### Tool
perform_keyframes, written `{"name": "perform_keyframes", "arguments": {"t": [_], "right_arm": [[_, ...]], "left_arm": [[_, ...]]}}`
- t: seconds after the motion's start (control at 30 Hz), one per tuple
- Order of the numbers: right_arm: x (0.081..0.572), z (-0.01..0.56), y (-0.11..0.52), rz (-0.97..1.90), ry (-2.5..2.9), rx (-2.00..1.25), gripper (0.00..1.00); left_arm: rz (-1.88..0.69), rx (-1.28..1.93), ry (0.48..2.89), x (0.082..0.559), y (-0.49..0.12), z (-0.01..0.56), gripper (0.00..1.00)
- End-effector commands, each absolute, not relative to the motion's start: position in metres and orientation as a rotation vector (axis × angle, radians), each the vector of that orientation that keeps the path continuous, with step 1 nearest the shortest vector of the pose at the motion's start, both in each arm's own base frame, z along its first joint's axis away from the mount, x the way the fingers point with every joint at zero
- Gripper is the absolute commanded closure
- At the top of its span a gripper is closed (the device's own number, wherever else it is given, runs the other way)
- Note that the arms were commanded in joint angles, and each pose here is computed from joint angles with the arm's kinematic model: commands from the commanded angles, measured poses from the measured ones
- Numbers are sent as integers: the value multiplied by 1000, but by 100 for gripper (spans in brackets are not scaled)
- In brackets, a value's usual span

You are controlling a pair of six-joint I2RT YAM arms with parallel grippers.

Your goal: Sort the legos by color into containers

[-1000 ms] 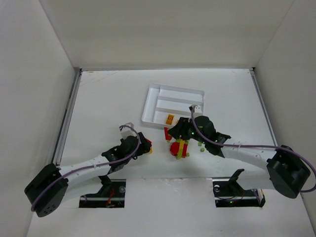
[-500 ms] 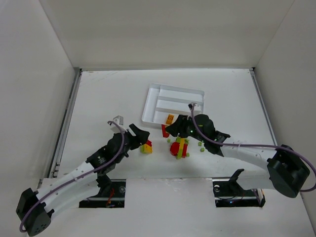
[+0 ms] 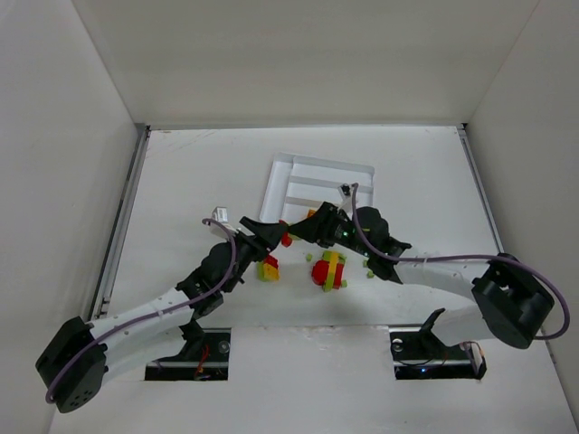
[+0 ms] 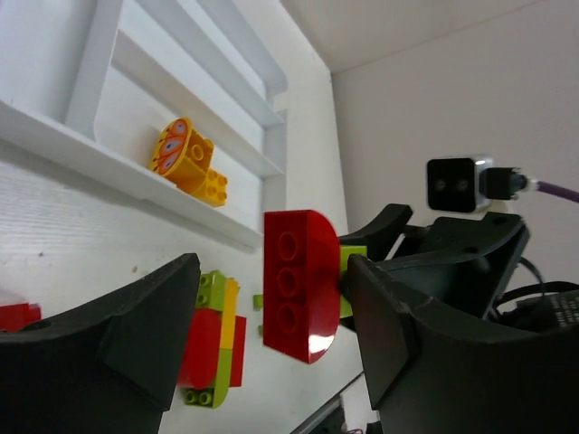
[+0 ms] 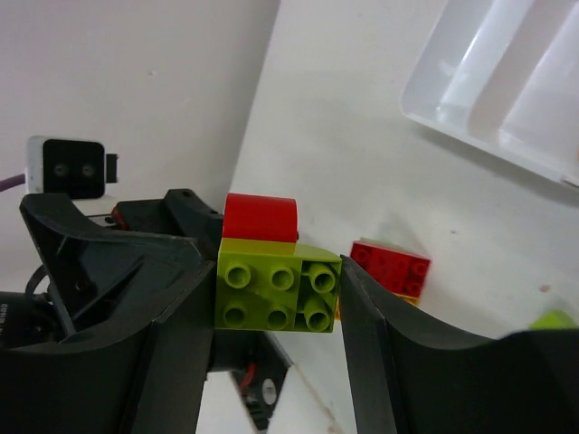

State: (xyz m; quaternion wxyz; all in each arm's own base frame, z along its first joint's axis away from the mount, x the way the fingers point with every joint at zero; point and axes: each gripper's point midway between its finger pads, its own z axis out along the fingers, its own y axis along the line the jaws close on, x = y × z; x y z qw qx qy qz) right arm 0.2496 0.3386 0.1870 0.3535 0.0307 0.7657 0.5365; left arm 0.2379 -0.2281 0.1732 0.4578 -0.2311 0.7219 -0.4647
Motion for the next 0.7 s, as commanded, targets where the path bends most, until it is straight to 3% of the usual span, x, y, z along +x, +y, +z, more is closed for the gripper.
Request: {"name": "perform_keyframes", "arguments": {"t": [0.0, 0.23, 0.53, 0.67], "right_arm": [[245, 227, 357, 1613, 1852, 93, 54], [244, 223, 365, 1710, 1847, 138, 54], [245, 221, 366, 1740, 1842, 161, 54], [243, 218, 365, 1747, 1841, 165, 54]], "left_arm": [[-1310, -585, 1616, 243, -235, 216, 38], [-1342, -590, 1586, 243, -236, 218, 54], [-1340, -633, 1535, 245, -227, 224, 59], [-1345, -645, 1507, 248, -226, 230, 69]]}}
